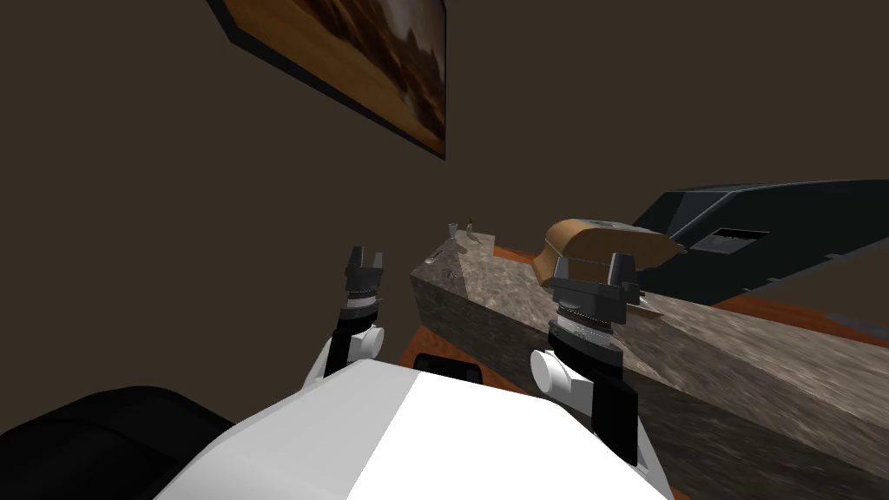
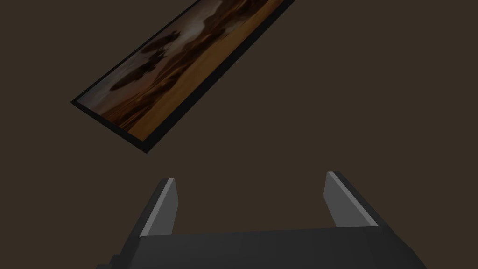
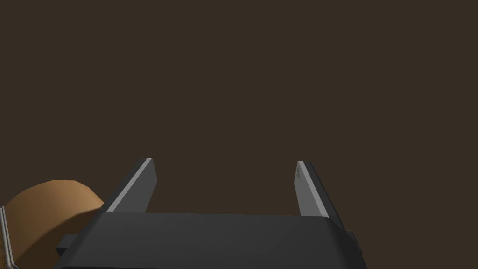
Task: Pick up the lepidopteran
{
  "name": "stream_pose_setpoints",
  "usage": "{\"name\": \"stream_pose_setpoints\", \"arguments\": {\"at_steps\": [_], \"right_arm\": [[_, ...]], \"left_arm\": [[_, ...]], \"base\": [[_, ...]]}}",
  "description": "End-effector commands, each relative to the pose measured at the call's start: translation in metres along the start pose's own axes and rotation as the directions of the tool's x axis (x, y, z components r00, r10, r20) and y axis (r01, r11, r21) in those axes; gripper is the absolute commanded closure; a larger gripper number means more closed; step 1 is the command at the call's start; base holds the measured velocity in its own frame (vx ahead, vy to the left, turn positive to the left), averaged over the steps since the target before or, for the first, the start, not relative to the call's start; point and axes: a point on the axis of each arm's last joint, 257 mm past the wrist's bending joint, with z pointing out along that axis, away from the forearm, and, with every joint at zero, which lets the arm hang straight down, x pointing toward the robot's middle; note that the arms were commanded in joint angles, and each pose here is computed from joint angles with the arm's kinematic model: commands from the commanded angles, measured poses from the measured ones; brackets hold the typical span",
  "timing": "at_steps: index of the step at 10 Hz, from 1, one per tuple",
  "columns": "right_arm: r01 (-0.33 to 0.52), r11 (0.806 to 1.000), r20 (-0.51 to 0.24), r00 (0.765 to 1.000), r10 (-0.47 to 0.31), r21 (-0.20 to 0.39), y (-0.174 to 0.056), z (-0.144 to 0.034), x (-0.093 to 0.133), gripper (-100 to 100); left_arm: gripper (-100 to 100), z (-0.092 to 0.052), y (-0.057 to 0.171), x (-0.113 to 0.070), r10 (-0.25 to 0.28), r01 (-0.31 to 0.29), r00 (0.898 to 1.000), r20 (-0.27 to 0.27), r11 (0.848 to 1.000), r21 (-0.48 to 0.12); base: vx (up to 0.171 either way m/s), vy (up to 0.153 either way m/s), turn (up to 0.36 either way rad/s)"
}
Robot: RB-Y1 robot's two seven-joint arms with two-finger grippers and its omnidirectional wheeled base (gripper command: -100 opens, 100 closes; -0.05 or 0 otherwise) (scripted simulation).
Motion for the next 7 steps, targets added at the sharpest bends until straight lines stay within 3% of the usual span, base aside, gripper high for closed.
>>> {"name": "stream_pose_setpoints", "arguments": {"at_steps": [1,5,7], "right_arm": [[0.0,1.0,0.0,1.0,0.0,0.0,0.0,0.0,0.0,0],[0.0,1.0,0.0,1.0,0.0,0.0,0.0,0.0,0.0,0],[0.0,1.0,0.0,1.0,0.0,0.0,0.0,0.0,0.0,0]], "left_arm": [[-100,0.002,0.004,0.003,0.01,-0.011,0.999,-0.03,1.0,-0.013],[-100,0.011,0.027,0.008,0.042,-0.05,0.994,-0.101,0.996,-0.077],[-100,0.015,0.038,0.007,0.05,-0.063,0.993,-0.111,0.992,-0.112]], "base": [[-0.003,-0.007,-0.029],[-0.011,-0.018,-0.057],[-0.007,-0.015,-0.034]]}}
